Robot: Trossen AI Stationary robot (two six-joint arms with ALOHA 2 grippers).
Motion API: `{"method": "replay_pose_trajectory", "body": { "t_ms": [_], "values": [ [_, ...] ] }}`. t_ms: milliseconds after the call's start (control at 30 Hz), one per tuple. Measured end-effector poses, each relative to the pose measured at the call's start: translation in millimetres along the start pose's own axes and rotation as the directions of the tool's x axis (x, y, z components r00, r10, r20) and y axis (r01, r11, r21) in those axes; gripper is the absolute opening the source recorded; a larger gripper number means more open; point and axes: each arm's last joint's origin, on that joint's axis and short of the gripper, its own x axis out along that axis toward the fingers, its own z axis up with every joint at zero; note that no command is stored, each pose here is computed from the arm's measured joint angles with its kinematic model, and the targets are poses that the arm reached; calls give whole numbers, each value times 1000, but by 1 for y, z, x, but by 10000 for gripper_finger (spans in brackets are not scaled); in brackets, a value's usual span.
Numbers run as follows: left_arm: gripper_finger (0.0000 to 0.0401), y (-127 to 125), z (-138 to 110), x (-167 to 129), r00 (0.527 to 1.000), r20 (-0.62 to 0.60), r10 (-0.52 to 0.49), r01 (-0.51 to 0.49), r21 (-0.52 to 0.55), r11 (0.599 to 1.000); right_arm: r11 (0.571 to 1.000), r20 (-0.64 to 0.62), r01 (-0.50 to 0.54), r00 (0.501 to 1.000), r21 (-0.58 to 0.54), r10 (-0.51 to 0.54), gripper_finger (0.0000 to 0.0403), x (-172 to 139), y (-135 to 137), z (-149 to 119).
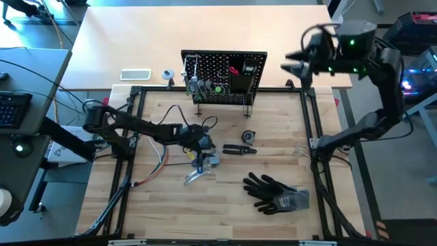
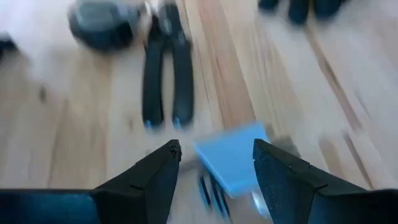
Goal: Hang tools onto peg board
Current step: Put the blue pick tool into the black bin on the peg board
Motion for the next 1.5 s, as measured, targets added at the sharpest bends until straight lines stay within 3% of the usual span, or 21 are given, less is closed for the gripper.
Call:
{"method": "replay_pose_trajectory", "body": {
  "t_ms": [100,267,533,800,967,1267,1500],
  "values": [
    [197,-4,-4,-8,997,-77,-20,19,-12,1000,1000,-111,-22,994,-10,21,207,-3,10,-12],
    [197,-16,-10,-14,983,-180,-48,44,-24,999,999,-252,19,967,-40,-29,207,-4,24,-26],
    [197,-32,-14,-15,968,-241,-71,67,-21,998,997,-288,0,957,-75,-22,207,-9,39,-40],
    [197,-38,-14,-15,967,-243,-81,77,-26,997,996,-404,1,914,-93,-39,207,17,47,-91],
    [197,-43,-15,-15,960,-266,-93,87,-31,996,997,-401,-44,916,-68,13,207,46,57,-136],
    [197,-58,-18,-16,946,-302,-120,106,-63,992,968,-313,-250,922,-38,226,207,112,88,-232],
    [197,-66,-22,-18,934,-355,-31,13,-55,998,939,-152,-343,929,-20,336,207,148,105,-294]
  ]
}}
